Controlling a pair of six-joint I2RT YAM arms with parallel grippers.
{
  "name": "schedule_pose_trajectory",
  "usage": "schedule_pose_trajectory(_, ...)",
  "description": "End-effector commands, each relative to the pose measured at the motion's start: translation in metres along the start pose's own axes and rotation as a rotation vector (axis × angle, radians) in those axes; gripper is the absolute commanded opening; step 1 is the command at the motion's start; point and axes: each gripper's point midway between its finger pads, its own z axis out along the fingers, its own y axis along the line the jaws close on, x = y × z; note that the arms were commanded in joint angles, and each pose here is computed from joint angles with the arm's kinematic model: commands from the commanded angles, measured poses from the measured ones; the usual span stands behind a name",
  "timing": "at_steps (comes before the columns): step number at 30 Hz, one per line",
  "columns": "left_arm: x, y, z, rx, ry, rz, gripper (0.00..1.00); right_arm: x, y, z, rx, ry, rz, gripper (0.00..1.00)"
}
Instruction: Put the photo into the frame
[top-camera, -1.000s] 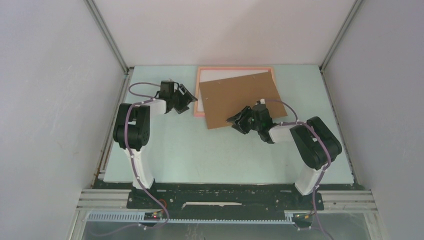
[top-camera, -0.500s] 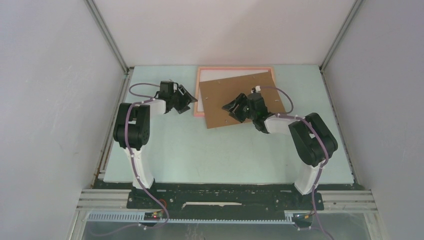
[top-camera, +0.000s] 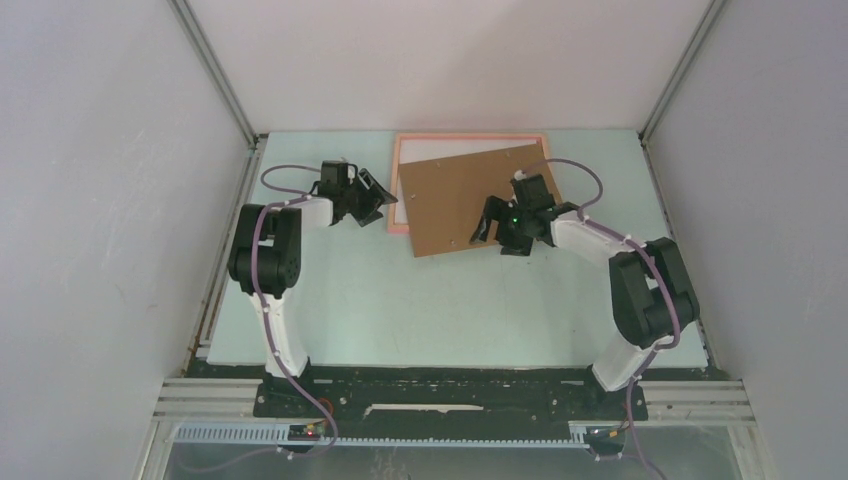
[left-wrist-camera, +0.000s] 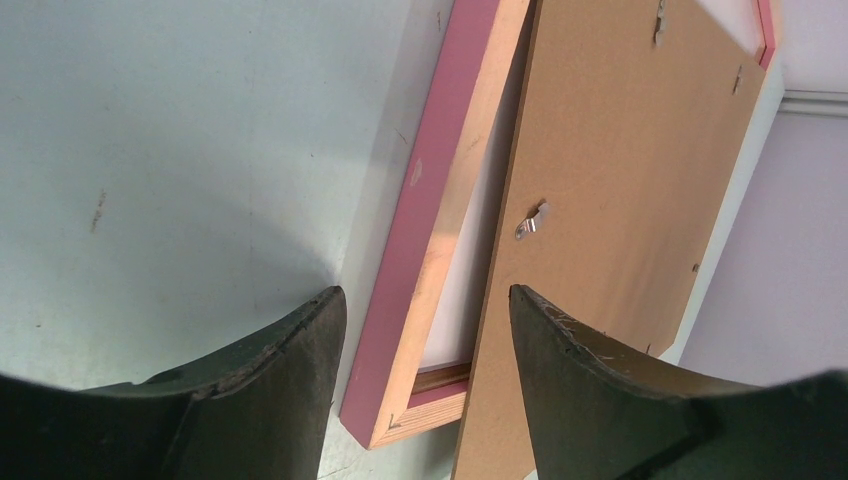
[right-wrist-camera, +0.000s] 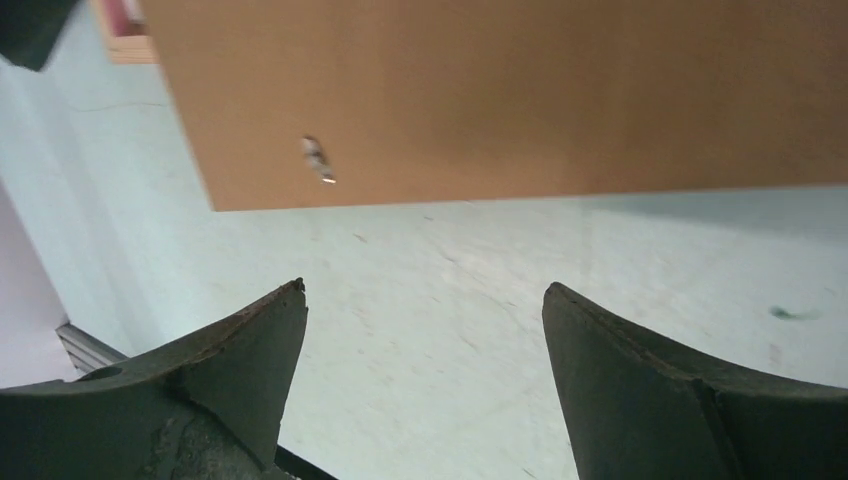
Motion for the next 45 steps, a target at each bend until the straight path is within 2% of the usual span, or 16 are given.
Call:
schedule_pose_trajectory(1, -0.009, -0.01, 0.0, 0.026, -0.015, 0.006, 0.7, 0.025, -0.01, -0.008, 0.001, 0.091, -0.023, 0.95)
schedule_pose_trajectory(4, -0.009, -0.011, 0.0, 0.027, -0.017, 0.005, 0.7, 0.031, 0.002, 0.007, -0.017, 0.098, 0.047, 0.92)
schedule_pose_trajectory(9, -0.009, -0.01, -0.001, 0.025, -0.016, 0.003, 0.7, 0.02, 0.018, 0.032, -0.074, 0.009, 0.175, 0.86)
schedule_pose_trajectory(17, -0.01, -0.01, -0.002, 0.04, -0.016, -0.002, 0.7, -0.016, 0.054, 0.046, -0.202, -0.145, 0.199, 0.8)
schedule_pose_trajectory(34, -0.011, -0.012, -0.004, 0.061, -0.016, -0.008, 0.7, -0.08, 0.079, 0.064, -0.244, -0.213, 0.157, 0.8)
schedule_pose_trajectory(37, -0.011, -0.012, -0.004, 0.062, -0.016, -0.009, 0.7, -0.074, 0.081, 0.065, -0.227, -0.159, 0.136, 0.81)
schedule_pose_trajectory(41, -0.011, -0.013, -0.003, 0.071, -0.011, -0.011, 0.7, -0.043, 0.067, 0.048, -0.086, -0.111, 0.028, 0.89)
schedule_pose_trajectory(45, -0.01, -0.013, -0.003, 0.072, -0.008, -0.015, 0.7, -0.012, 0.065, 0.04, -0.08, -0.084, -0.015, 0.92)
